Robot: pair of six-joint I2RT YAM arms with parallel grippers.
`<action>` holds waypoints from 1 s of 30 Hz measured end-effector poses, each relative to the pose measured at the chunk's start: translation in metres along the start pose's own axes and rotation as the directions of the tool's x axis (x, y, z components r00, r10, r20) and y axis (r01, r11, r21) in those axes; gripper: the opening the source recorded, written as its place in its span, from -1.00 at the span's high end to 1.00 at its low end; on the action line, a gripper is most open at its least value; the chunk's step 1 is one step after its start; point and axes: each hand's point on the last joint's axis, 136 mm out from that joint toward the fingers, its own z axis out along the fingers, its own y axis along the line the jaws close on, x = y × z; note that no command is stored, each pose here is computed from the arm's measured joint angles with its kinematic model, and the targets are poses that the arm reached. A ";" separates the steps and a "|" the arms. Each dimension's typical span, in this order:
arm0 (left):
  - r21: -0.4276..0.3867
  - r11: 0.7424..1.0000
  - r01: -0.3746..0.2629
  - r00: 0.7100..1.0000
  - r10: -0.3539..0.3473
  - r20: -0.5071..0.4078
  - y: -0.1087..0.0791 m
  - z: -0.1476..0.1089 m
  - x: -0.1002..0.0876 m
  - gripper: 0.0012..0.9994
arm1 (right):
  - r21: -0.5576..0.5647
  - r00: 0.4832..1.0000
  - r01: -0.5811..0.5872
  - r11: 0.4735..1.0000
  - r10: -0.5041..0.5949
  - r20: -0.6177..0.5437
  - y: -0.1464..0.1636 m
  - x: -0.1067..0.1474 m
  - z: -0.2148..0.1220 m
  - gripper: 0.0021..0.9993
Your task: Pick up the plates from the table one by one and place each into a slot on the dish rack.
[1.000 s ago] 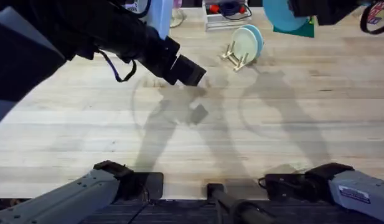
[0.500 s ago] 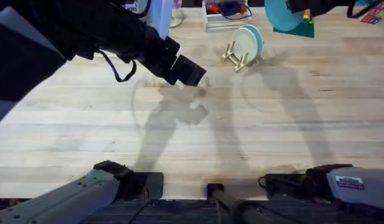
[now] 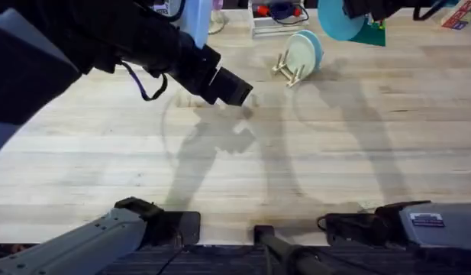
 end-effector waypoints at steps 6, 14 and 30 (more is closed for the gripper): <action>0.000 1.000 0.000 1.000 0.000 0.000 0.000 0.000 0.000 -0.99 | -0.007 1.000 -0.001 1.000 0.001 0.002 0.001 0.000 0.000 0.95; 0.000 1.000 0.000 1.000 0.000 0.000 0.000 0.000 0.000 -0.99 | -0.069 1.000 -0.004 0.998 0.004 -0.009 0.014 0.004 0.000 0.95; 0.002 1.000 0.002 1.000 -0.002 -0.007 -0.001 0.000 0.002 -0.99 | -0.121 0.998 0.054 0.991 -0.056 -0.007 0.050 -0.008 0.006 0.95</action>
